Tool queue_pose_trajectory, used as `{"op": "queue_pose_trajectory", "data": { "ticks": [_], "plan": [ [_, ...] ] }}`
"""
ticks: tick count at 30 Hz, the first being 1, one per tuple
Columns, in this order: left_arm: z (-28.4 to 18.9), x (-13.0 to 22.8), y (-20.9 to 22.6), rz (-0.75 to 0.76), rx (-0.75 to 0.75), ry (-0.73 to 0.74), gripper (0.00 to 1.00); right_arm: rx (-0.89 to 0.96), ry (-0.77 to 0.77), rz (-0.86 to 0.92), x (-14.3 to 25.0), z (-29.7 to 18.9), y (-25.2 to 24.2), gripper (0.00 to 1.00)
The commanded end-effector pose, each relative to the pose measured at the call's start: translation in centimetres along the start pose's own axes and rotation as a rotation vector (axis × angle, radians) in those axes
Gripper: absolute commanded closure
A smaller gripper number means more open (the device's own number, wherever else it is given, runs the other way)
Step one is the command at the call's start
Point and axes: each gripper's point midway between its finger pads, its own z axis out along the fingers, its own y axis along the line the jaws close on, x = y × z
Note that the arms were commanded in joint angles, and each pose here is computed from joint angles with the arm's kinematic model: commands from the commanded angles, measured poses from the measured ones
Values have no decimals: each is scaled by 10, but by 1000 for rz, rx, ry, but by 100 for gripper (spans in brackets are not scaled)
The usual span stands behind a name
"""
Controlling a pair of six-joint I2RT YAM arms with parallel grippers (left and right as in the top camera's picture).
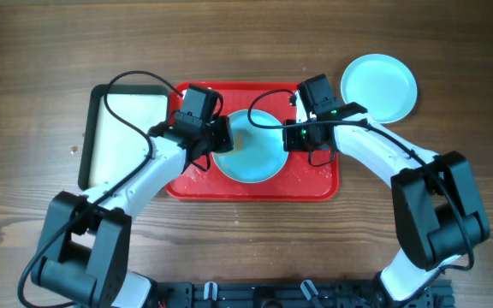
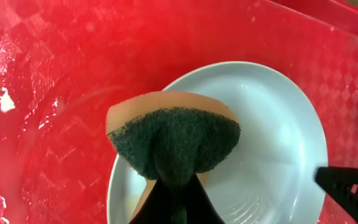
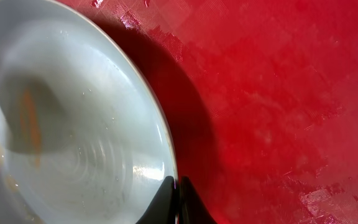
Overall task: Clean dirty plates on tray and stack at the side
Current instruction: 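Scrub the plate with the sponge while the right gripper holds the rim, then keep scrubbing the plate surface with the sponge in the left gripper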
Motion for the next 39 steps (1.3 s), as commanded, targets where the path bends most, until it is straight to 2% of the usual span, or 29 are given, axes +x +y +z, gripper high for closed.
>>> {"op": "queue_pose_trajectory", "data": {
  "ticks": [1,13,22,29,33,39],
  "plan": [
    [10,0,-2,-14,0,13,96,-10,26,11,7,7,1,96],
    [53,34,1,-65,-20,130,96,-55,48,-2,13,8,13,95],
    [52,54,-22,-82,116,246,96,-79,54,-80,23,13,41,96],
    [46,62,-38,-85,209,303,96,-78,51,-84,23,13,42,96],
    [34,54,-48,-71,246,278,96,-74,49,-84,23,13,42,96],
    [-20,18,-71,10,317,112,96,-72,48,-84,22,13,41,96]
  ]
}}
